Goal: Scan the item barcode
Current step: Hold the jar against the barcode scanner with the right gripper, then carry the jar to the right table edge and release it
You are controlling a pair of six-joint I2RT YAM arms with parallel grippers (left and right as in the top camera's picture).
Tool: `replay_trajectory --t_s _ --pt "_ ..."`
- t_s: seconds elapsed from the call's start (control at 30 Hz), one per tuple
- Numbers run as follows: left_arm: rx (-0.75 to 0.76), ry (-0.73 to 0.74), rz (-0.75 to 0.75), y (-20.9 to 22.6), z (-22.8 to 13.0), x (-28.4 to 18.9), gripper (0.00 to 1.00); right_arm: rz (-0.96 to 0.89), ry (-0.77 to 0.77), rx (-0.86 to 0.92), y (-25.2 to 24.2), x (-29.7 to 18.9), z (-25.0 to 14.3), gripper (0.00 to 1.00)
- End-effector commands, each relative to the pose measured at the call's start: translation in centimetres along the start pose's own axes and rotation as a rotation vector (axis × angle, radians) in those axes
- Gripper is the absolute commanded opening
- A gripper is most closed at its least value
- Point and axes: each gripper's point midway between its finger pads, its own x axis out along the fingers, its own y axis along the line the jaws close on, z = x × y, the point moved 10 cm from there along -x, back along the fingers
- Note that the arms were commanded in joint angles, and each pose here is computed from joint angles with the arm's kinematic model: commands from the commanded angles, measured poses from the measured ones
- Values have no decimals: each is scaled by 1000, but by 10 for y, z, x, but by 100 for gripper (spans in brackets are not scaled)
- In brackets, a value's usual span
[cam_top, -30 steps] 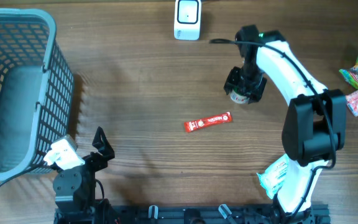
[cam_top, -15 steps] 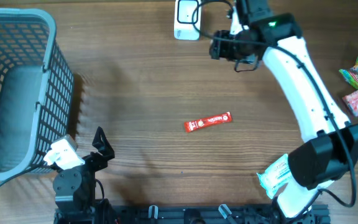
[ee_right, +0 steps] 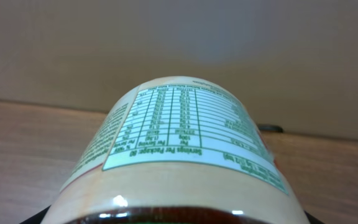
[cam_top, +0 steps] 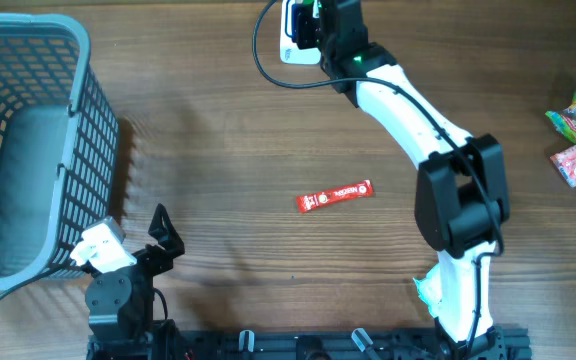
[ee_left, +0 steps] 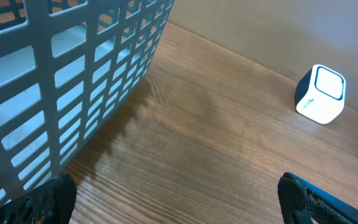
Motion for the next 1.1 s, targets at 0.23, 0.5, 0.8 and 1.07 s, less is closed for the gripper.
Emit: replay_trajectory --t_s 0.23,0.5,0.8,1.07 --pt "-8 -5 -7 0 0 0 100 -43 -89 55 -6 49 -40 47" --pt "-8 -6 -7 0 0 0 100 -138 26 92 -26 34 -31 41" --pt "-8 -5 -7 0 0 0 100 -593 567 503 -249 -82 -46 45" --pt "-8 -5 -7 0 0 0 100 -724 716 960 -401 -182 -105 51"
